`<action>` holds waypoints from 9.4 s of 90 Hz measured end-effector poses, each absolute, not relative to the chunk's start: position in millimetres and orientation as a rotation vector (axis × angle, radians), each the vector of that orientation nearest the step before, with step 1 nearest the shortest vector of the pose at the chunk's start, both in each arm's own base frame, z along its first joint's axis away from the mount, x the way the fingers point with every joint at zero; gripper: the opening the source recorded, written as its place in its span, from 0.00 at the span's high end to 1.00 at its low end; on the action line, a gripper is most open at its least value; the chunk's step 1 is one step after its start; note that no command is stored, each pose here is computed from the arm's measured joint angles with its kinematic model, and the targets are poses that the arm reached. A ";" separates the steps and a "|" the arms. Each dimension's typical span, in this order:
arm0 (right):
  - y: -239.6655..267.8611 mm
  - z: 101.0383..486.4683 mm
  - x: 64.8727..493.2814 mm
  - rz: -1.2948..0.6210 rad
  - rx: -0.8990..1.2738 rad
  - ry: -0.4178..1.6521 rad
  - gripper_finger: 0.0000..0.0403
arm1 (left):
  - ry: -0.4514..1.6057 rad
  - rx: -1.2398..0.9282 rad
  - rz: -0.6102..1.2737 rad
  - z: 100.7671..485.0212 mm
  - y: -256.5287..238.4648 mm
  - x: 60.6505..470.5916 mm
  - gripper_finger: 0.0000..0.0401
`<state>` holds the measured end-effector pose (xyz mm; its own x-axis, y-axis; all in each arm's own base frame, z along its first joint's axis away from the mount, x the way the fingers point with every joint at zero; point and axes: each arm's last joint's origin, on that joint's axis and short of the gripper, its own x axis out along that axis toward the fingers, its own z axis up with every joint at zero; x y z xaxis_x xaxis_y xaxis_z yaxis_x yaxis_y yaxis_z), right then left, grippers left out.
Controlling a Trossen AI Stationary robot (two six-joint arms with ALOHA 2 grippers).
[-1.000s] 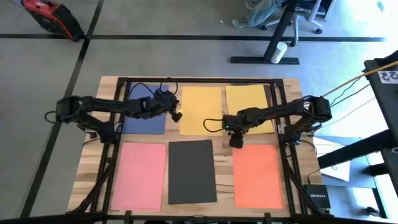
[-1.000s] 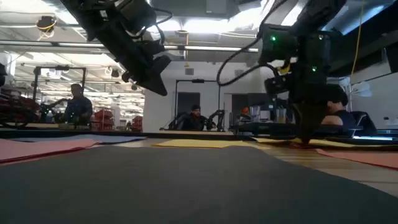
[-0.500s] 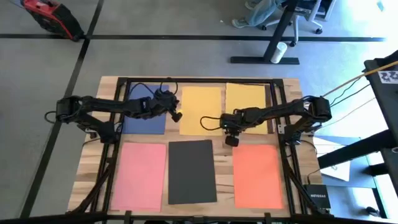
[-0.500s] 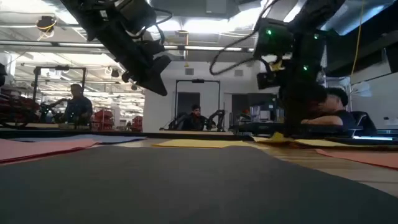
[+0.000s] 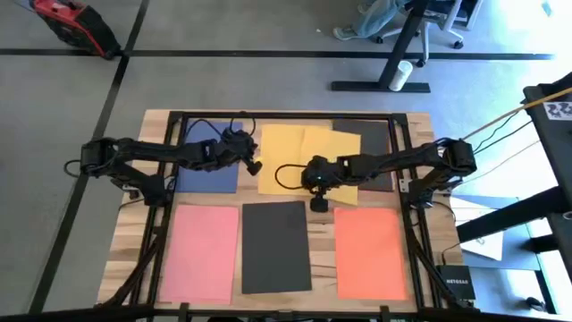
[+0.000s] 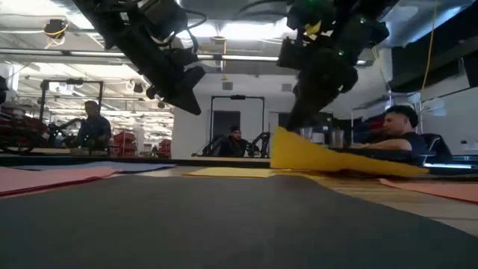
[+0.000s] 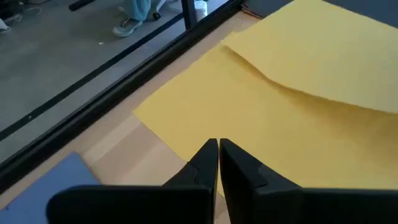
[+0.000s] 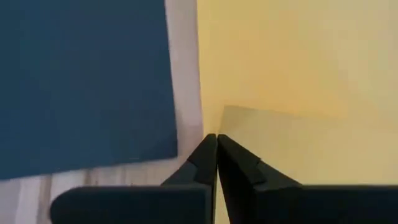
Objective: Organize paper
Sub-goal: Stack the yellow paper on top of the other yellow paper, then stack the black paper on top of the other black paper
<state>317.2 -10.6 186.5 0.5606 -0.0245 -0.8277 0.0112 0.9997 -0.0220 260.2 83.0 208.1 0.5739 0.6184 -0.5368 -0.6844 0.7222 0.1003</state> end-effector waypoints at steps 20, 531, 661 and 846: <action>-10.0 171.8 335.5 0.042 -0.036 0.970 1.00 | 0.576 -0.126 0.766 208.4 83.0 260.4 1.00; -201.6 152.3 290.8 -0.604 0.258 1.364 1.00 | 0.852 -0.231 0.815 112.1 124.6 276.7 1.00; -224.7 137.2 299.0 -0.559 0.366 1.241 1.00 | 0.858 -0.216 0.804 112.0 124.0 276.9 1.00; -86.1 203.5 297.9 -0.110 0.106 1.371 1.00 | 0.654 -0.088 0.673 180.1 81.5 279.6 1.00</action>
<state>297.9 -86.1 203.5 0.1950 -0.0163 -0.9807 0.1401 0.9901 0.0114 279.6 81.5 180.1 0.5913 0.5514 -0.5885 -0.6046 0.7860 0.1290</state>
